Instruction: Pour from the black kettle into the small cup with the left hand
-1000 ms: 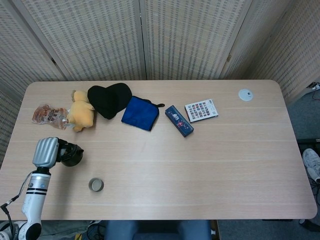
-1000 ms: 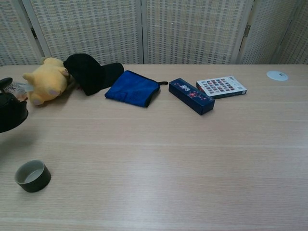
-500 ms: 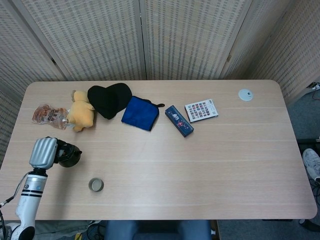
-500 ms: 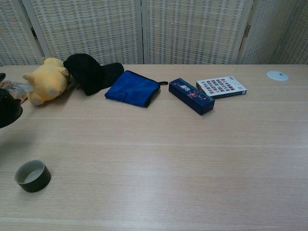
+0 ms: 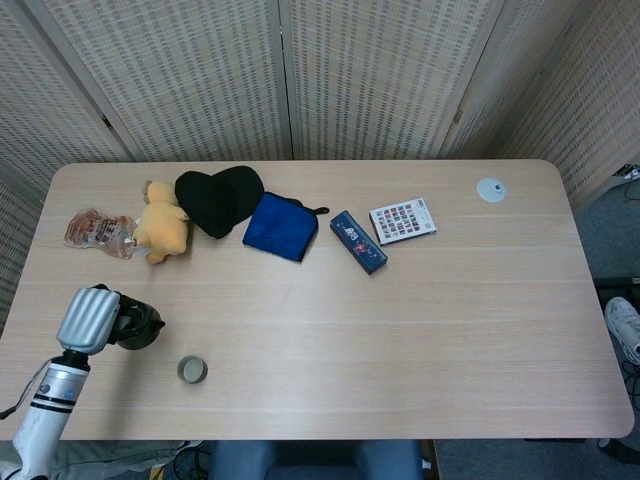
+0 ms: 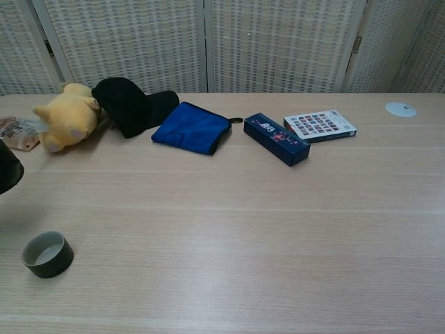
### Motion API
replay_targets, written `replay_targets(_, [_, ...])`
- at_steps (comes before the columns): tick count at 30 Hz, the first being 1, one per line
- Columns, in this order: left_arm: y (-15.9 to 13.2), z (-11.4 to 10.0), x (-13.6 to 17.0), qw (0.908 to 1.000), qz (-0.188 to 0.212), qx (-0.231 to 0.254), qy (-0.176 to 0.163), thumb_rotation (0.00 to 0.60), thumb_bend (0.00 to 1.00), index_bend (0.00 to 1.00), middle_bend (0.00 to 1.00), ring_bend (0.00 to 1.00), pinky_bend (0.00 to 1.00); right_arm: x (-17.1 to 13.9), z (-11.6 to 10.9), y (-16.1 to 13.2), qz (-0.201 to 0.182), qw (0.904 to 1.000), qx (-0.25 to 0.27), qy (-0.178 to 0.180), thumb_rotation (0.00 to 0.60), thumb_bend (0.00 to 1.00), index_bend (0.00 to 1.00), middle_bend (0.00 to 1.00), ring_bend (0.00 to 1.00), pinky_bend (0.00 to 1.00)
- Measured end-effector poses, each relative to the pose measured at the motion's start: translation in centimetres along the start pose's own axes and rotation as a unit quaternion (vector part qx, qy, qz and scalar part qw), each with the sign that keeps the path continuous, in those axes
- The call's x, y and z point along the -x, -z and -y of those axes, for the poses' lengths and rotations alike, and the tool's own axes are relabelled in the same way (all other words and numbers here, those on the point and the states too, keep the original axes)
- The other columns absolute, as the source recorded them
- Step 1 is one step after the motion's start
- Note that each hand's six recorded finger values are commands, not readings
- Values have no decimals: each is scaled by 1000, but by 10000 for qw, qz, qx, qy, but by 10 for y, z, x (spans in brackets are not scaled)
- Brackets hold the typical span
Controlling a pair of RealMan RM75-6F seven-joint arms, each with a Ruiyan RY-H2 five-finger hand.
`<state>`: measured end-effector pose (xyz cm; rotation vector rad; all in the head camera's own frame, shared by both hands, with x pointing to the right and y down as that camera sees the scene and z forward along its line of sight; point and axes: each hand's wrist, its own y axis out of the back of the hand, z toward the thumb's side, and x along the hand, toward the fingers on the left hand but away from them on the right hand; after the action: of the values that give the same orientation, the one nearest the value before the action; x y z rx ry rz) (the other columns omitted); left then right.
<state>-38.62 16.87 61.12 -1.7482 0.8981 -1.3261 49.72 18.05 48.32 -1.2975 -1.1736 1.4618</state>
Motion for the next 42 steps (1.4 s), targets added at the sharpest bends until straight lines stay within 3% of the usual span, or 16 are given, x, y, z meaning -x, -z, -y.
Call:
replay_targets(15, [-17,16,24,9963,646,-536,186,421,402,1000,1000,1000,575,-5,3,2,55,10000,14,-56,600,130,215,244,120,0])
replay_targets(19, [-22,23,28,9940,840,-671,200,478,403,1000,1000,1000,575,-7,3,2,50,10000,15,-51,600,131,215,244,120,0])
replay_targets(42, [-50,40,37,9703,1754,-1644,-249,508,403,1000,1000,1000,576,-10,1,4,110,9999,3,-30,600,131,215,244,120,0])
